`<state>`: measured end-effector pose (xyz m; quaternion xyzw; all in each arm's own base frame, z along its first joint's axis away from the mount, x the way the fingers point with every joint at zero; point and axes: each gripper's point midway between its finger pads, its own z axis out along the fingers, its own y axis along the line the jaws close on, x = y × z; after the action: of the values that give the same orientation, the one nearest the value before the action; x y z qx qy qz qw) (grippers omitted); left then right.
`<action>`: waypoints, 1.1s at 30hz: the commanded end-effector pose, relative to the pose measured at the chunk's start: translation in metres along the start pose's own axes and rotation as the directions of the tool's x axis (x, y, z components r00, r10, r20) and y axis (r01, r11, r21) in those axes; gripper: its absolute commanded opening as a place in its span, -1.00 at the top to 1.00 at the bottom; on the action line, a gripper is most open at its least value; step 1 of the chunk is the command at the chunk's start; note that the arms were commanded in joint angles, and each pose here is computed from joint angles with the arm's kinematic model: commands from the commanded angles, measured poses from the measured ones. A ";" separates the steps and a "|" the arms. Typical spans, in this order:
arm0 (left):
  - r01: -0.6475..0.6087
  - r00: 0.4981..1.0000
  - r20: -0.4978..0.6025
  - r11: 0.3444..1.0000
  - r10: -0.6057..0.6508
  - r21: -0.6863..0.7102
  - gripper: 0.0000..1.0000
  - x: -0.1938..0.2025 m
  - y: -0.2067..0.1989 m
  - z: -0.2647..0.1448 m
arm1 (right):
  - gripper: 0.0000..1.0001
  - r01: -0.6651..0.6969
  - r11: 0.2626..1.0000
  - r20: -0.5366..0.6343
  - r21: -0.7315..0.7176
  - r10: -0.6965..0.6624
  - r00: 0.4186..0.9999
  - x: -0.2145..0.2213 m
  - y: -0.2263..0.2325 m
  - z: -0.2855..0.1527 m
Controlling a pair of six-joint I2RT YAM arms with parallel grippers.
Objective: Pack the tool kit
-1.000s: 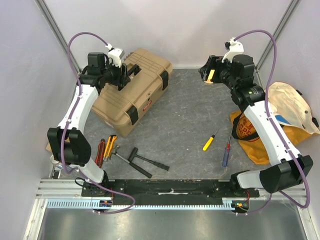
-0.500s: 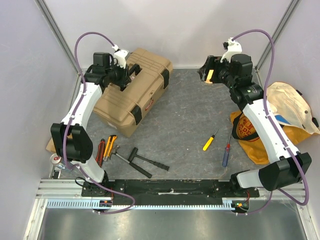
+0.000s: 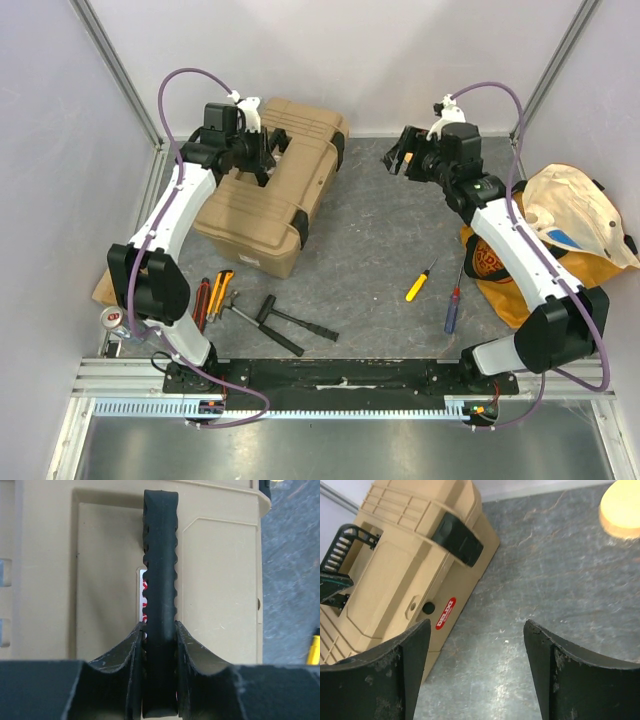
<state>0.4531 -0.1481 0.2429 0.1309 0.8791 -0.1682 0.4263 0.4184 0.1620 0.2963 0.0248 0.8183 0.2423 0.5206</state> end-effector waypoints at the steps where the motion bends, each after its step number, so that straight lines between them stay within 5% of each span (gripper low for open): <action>1: 0.189 0.973 0.104 0.972 -0.204 0.139 0.96 -0.042 -0.041 -0.007 | -0.64 -0.070 0.996 0.017 -0.048 0.071 0.997 0.008 0.018 0.011; 12: 0.232 0.961 0.110 0.957 -0.253 0.173 0.91 -0.057 -0.044 0.017 | -0.68 -0.243 0.965 -0.174 -0.096 0.224 0.959 0.077 0.040 0.038; 14: 0.230 0.963 0.108 0.963 -0.246 0.144 0.64 -0.058 -0.040 0.018 | -0.68 -0.260 0.962 -0.190 -0.082 0.241 0.952 0.084 0.038 0.040; 18: 0.229 0.966 0.116 0.973 -0.232 0.036 -0.27 -0.058 -0.020 0.011 | -0.68 -0.266 0.962 -0.198 -0.061 0.249 0.948 0.090 0.034 0.040; 22: 0.243 0.959 0.153 0.970 -0.237 -0.019 -0.74 -0.066 -0.005 -0.006 | -0.71 -0.258 0.965 -0.203 -0.056 0.242 0.949 0.093 0.032 0.039; 33: 0.276 0.949 0.191 0.954 -0.251 -0.119 -0.78 -0.043 0.009 -0.065 | -0.78 -0.288 0.953 -0.232 -0.097 0.260 0.937 0.105 0.041 0.031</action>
<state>0.4648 -0.1367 0.2920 -0.0088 0.8678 -0.1897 0.4592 0.3959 0.2307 0.1968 0.0881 0.8594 0.3328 0.3780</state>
